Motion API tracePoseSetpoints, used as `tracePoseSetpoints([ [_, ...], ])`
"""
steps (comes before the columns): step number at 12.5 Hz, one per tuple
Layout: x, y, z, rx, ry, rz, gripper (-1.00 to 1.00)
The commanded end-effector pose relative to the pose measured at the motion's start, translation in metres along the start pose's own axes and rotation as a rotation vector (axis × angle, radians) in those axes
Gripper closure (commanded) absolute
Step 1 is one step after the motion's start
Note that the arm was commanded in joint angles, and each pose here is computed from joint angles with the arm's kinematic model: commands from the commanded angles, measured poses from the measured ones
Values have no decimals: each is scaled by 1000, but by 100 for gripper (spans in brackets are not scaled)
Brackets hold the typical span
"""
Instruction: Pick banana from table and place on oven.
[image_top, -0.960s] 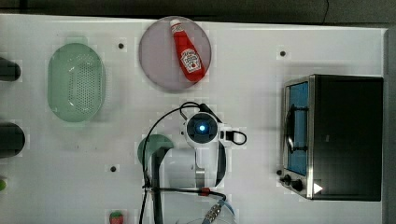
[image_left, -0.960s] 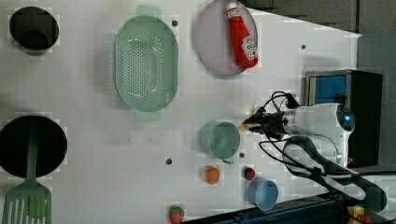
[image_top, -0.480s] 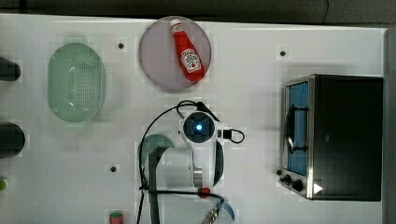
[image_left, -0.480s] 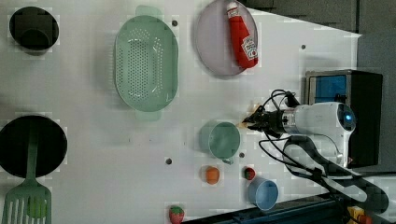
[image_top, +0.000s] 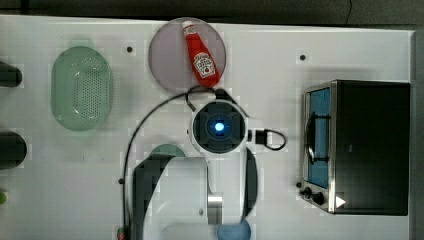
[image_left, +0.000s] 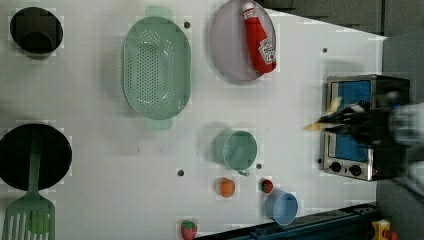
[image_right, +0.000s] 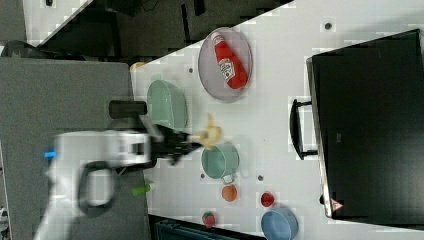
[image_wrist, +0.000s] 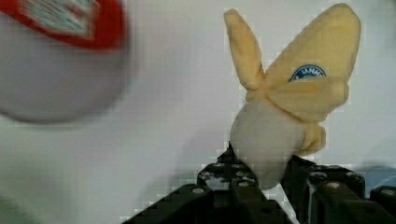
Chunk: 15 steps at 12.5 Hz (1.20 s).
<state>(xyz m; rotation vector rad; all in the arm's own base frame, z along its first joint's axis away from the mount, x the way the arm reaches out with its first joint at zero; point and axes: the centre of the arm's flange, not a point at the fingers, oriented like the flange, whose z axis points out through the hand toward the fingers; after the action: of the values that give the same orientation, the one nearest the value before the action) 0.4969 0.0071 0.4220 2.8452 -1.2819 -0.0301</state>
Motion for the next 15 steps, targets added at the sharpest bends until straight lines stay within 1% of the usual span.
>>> tracePoseSetpoints([
  [1, 18, 27, -99, 17, 24, 58, 58],
  [3, 50, 53, -135, 26, 15, 119, 58],
  [4, 70, 65, -143, 36, 20, 127, 58],
  [6, 116, 93, -144, 35, 29, 64, 58],
  [9, 183, 145, -115, -8, 7, -34, 58],
  [10, 204, 164, -103, -24, 8, -60, 58],
  [13, 258, 216, -70, -72, 77, -162, 58],
  [15, 278, 241, -43, -120, 74, -209, 58],
])
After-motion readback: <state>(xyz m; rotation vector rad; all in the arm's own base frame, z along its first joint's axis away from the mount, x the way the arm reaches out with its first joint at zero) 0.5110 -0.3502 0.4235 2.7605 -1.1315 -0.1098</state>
